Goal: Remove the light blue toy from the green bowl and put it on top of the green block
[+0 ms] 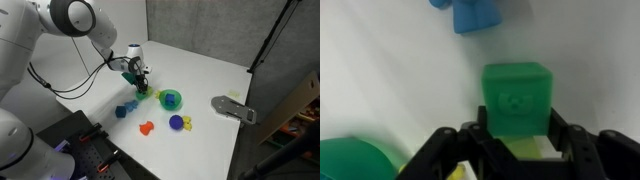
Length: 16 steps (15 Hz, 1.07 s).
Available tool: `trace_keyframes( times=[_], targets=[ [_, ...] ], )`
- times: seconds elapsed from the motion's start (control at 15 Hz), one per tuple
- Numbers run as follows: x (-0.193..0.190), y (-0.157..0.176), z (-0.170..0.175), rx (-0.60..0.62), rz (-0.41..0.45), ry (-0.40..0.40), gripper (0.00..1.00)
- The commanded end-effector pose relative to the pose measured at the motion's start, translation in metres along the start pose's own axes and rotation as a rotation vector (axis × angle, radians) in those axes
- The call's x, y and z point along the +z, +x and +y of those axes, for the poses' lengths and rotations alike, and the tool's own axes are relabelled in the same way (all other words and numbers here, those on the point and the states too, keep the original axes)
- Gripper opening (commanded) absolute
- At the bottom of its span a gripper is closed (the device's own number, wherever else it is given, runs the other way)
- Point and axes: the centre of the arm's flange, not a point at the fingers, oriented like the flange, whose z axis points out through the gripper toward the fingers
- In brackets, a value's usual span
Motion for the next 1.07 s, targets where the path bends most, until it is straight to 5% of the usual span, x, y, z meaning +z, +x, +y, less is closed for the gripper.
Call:
trace_keyframes(
  times=[0.0,1.0],
  targets=[
    [-0.021,0.007,0.002,0.028,-0.016,0.012,0.33],
    [-0.079,0.079,0.027,0.156,-0.07,0.031,0.33]
  ],
)
